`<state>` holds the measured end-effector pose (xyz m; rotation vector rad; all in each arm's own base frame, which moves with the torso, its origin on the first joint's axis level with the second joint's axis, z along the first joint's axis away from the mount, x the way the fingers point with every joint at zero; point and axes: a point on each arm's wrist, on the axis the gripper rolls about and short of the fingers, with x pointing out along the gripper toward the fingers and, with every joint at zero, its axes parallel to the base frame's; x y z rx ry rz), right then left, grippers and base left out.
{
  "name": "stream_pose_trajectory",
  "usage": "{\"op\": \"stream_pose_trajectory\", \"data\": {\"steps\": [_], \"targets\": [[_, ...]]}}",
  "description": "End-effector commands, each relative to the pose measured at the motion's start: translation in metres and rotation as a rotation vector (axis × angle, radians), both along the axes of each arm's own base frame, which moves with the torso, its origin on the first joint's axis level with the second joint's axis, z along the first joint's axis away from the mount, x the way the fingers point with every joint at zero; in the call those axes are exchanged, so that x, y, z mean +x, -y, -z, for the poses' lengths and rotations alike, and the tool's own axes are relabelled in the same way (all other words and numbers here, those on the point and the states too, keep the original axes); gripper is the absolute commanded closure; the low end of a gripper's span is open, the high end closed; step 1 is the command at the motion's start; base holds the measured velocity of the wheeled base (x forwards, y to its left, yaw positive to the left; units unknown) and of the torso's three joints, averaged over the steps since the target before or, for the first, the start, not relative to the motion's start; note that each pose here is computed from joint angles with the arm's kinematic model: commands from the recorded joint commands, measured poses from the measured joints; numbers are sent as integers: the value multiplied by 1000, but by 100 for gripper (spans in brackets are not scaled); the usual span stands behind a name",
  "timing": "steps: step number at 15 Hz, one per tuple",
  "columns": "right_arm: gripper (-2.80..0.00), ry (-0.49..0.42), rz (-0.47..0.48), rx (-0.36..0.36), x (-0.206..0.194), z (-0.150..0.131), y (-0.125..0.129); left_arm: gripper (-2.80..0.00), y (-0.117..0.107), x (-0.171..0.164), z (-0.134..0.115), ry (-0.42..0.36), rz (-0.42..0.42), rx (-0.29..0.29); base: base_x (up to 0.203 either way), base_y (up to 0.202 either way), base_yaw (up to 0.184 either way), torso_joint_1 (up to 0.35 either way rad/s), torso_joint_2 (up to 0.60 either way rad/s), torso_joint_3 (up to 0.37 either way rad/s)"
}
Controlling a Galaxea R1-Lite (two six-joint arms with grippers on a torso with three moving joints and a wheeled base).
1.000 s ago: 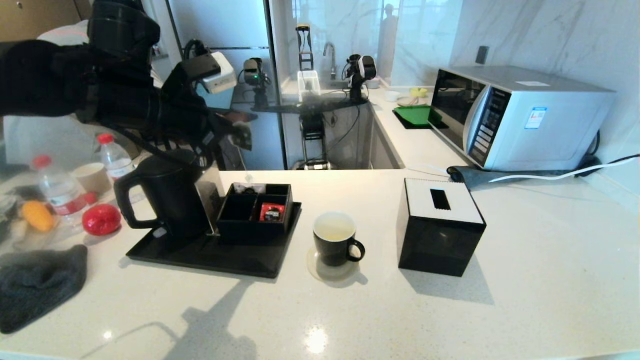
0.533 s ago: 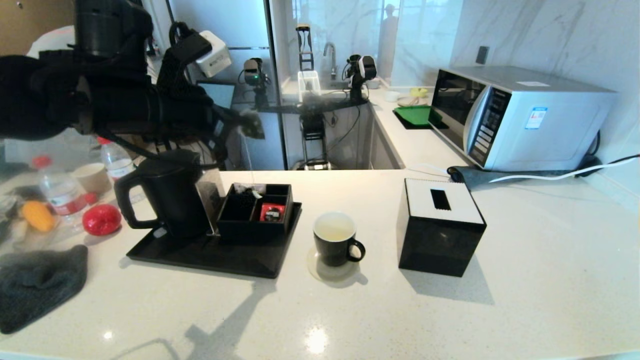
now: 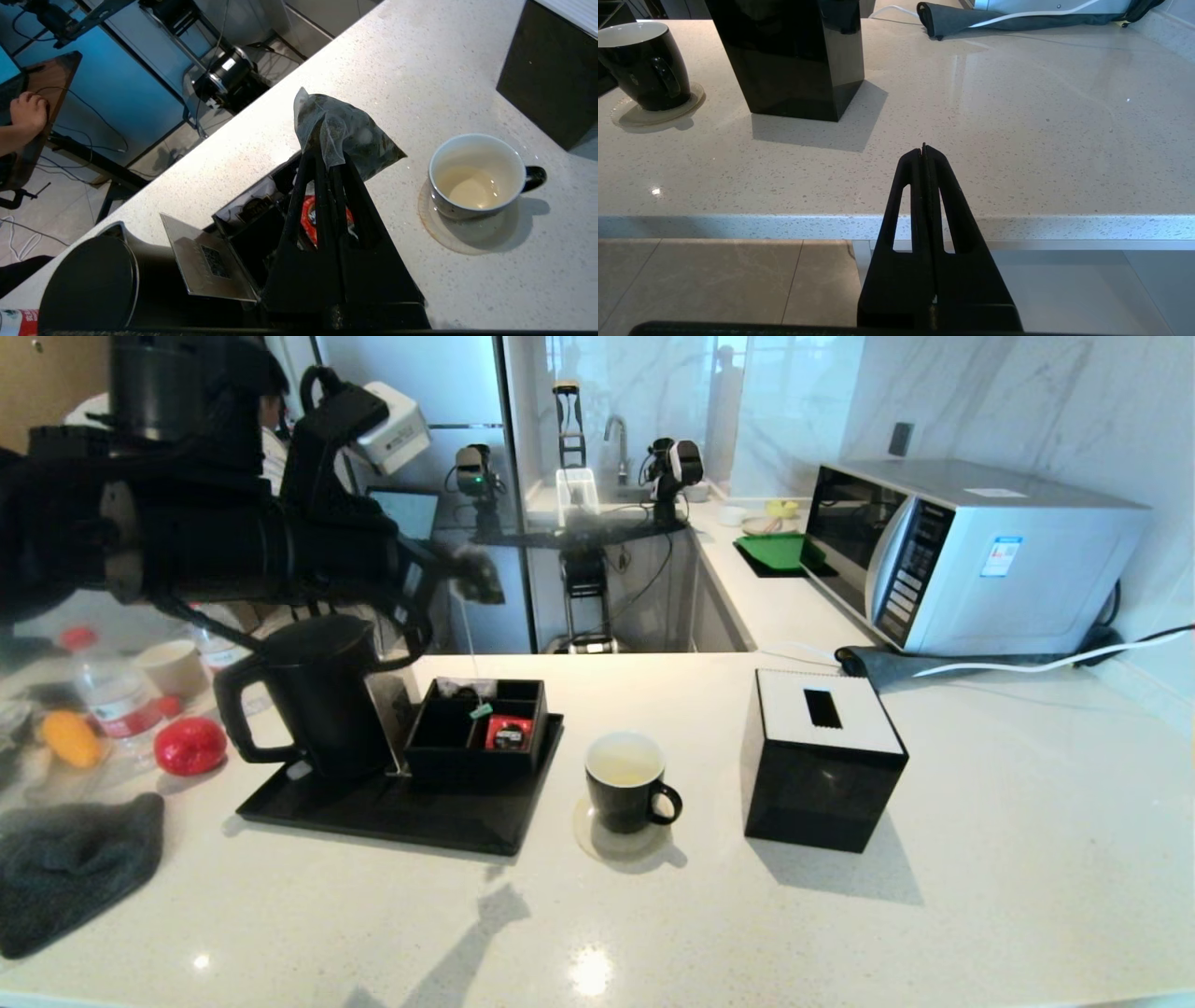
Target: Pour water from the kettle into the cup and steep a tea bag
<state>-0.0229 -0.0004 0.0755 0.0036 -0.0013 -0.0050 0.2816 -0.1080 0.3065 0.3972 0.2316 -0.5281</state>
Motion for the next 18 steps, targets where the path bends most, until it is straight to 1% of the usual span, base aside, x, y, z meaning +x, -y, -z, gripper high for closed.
{"op": "stream_pose_trajectory", "data": {"steps": [1, 4, 6, 8, 10, 11, 13, 16, 18], "targets": [[0, -1, 0, 0, 0, 0, 0, 0, 0, -15, 1, -4, 19, 3, 0, 0, 0, 0, 0, 0], [0, 0, 0, 0, 0, 0, 0, 0, 4, -23, 0, -2, 39, 5, 0, 0, 0, 0, 0, 0], [0, -2, -10, -44, 0, 0, 0, 0, 7, -26, -1, 5, 39, 8, 0, 0, 0, 0, 0, 0], [0, -6, -11, -59, 0, 0, 0, 0, 8, -27, -1, 6, 24, 11, 0, 0, 0, 0, 0, 0], [0, 7, -13, -56, 0, -1, 0, 0, 10, -30, -3, 3, 22, -11, 0, 0, 0, 0, 0, 0], [0, 27, -24, -56, -2, -7, -1, 0, 10, -31, -4, 4, 24, -13, 0, 0, 0, 0, 0, 0], [0, 63, -73, -54, -7, -29, -2, 0, 11, -33, -5, 8, 32, -15, 0, 0, 0, 0, 0, 0], [0, 5, -142, -55, 7, -65, -3, 0, 16, -37, -7, 13, 51, -19, 0, 0, 0, 0, 0, 0], [0, -31, -205, -59, 35, -92, -4, 0, 18, -39, -7, 14, 63, -18, 0, 0, 0, 0, 0, 0]]}}
